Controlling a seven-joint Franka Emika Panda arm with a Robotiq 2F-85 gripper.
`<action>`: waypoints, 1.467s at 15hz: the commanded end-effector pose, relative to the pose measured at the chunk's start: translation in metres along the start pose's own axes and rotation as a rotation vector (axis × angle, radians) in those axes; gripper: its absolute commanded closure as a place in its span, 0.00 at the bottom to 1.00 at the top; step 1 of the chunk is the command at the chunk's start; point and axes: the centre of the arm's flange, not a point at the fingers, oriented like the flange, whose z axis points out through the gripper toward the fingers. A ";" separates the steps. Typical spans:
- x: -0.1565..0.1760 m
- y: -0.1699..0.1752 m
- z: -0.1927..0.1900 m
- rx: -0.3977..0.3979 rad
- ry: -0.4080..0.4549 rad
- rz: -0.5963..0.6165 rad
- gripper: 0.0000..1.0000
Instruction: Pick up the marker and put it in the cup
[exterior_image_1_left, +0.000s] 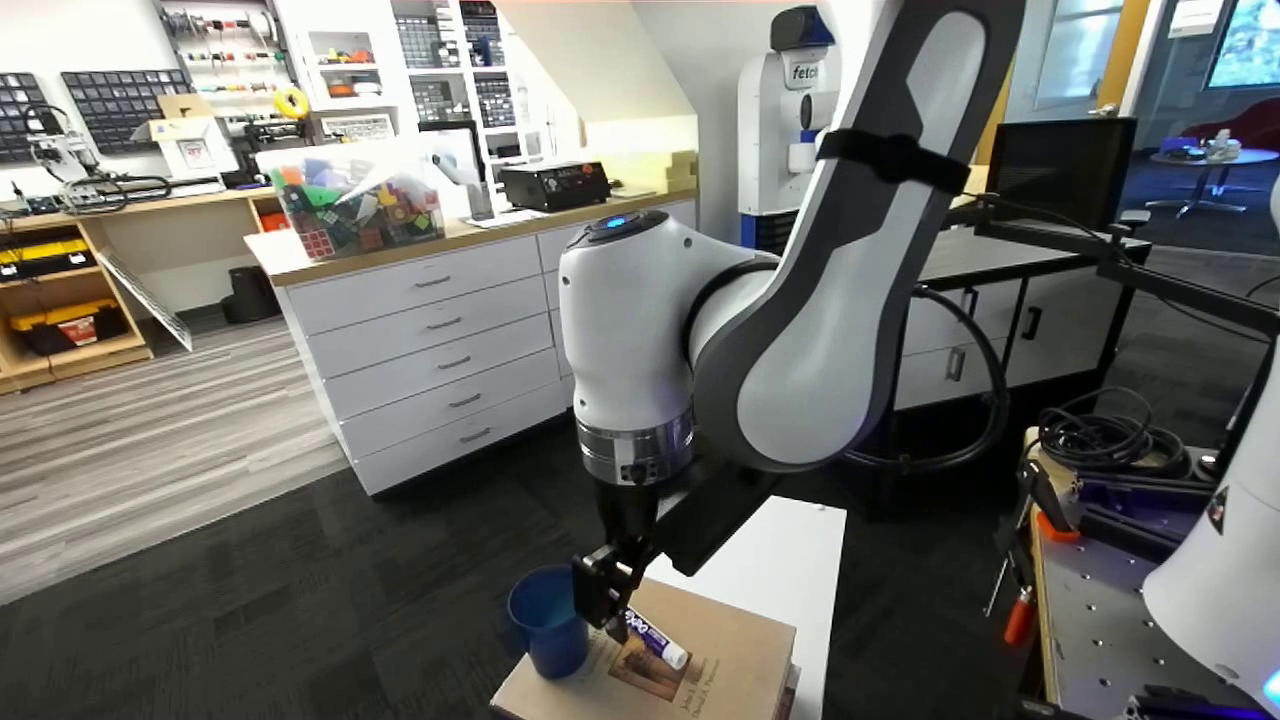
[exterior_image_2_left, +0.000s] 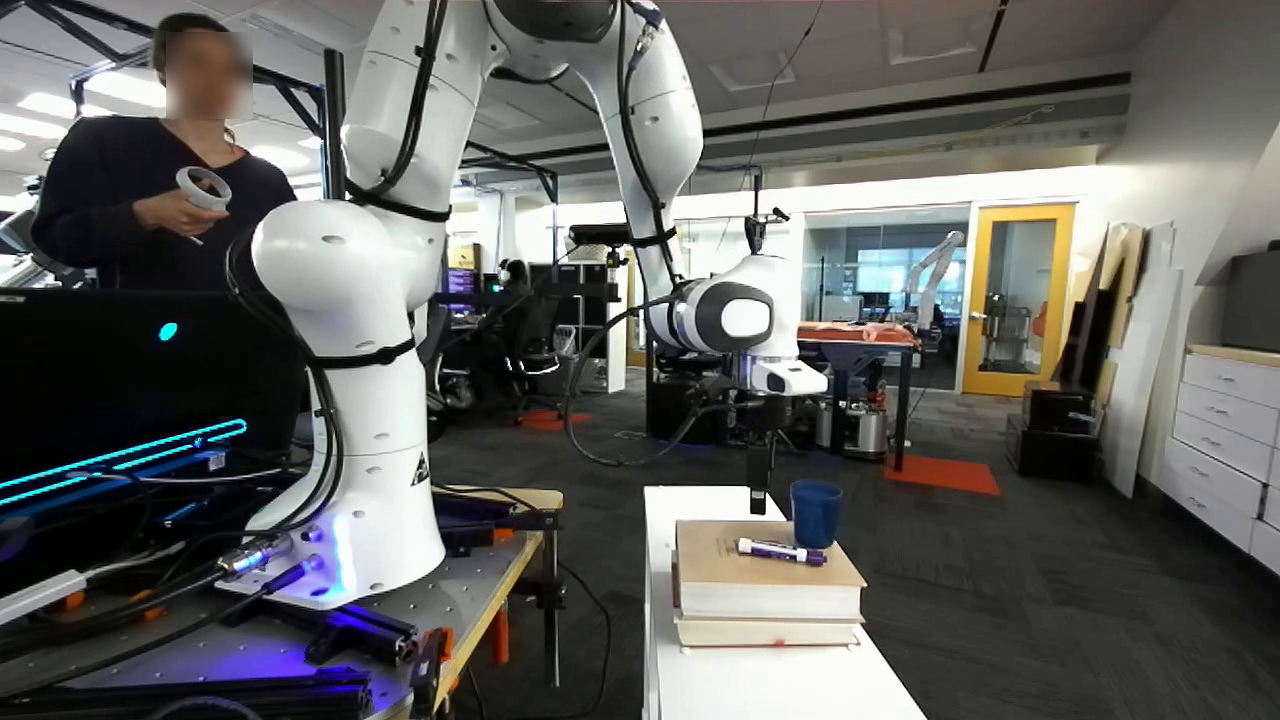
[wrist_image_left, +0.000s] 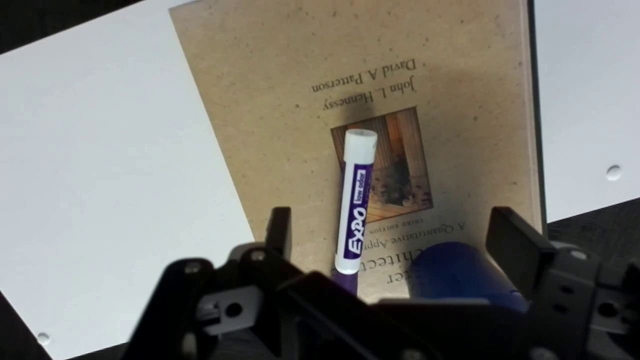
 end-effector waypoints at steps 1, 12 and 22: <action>-0.002 0.010 -0.003 -0.007 -0.039 0.003 0.00; -0.012 0.011 0.029 0.013 -0.107 -0.009 0.00; -0.010 0.008 0.037 0.060 -0.036 -0.060 0.00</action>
